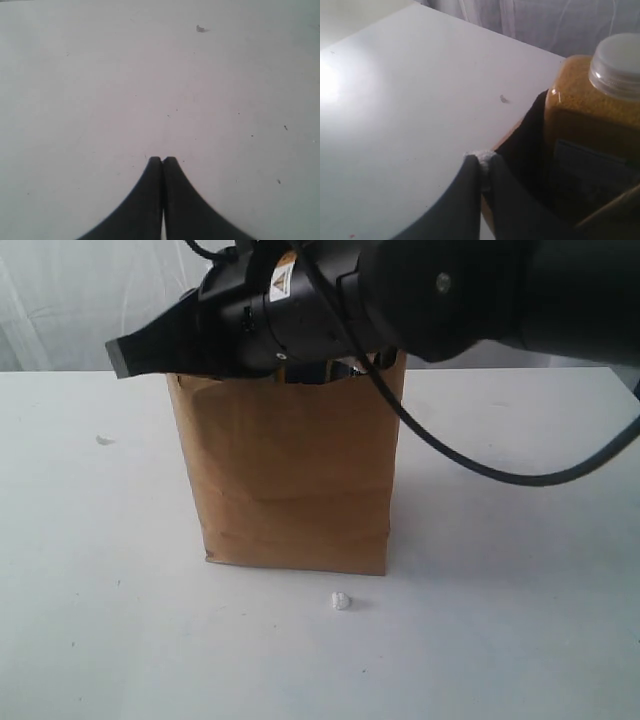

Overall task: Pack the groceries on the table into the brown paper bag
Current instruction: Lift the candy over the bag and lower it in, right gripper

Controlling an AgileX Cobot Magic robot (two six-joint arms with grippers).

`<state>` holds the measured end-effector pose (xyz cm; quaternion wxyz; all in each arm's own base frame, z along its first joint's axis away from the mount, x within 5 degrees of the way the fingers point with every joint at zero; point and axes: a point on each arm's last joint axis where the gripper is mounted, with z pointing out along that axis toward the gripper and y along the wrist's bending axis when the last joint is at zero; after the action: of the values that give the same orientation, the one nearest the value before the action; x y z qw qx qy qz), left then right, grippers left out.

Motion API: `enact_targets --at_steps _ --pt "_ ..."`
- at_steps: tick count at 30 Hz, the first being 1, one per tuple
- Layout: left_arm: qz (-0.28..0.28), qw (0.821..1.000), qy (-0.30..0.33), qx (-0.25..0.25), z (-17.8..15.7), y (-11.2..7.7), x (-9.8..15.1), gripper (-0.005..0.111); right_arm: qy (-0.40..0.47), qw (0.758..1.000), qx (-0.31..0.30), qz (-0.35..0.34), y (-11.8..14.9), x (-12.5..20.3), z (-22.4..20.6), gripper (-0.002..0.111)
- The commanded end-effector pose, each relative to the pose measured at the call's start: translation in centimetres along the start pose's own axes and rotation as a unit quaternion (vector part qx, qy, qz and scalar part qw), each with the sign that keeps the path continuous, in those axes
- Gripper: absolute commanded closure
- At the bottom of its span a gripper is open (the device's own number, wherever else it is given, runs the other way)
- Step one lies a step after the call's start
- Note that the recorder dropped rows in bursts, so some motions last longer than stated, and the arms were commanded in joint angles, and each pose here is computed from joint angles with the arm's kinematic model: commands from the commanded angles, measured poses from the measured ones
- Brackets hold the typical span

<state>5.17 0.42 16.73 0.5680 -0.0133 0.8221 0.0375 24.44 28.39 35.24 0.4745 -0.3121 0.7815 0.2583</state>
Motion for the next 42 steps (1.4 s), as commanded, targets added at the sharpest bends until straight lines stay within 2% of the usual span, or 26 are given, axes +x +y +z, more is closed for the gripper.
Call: enact_targets --at_steps 1,14,21,24,35,42 --pt "-0.007 1.000 -0.003 0.004 0.0 -0.1 0.0 0.107 -0.004 1.000 0.011 -0.029 -0.4 -0.2 0.0 0.108" --pt "-0.007 1.000 -0.003 0.004 0.0 -0.1 0.0 0.107 -0.002 0.999 0.017 -0.050 -0.6 -0.2 0.0 0.107" --pt "-0.007 1.000 -0.003 0.004 0.0 -0.1 0.0 0.107 0.000 0.998 0.020 -0.059 -0.6 -0.2 0.0 0.094" --pt "-0.007 1.000 -0.003 0.004 0.0 -0.1 0.0 0.107 0.000 0.998 0.020 -0.059 -0.6 -0.2 0.0 0.092" --pt "-0.007 1.000 -0.003 0.004 0.0 -0.1 0.0 0.107 0.010 0.998 0.022 -0.057 -0.5 -0.6 -1.5 0.093" --pt "-0.007 1.000 -0.003 0.004 0.0 -0.1 0.0 0.107 0.024 0.998 0.024 -0.055 -0.3 -1.7 -6.0 0.107"
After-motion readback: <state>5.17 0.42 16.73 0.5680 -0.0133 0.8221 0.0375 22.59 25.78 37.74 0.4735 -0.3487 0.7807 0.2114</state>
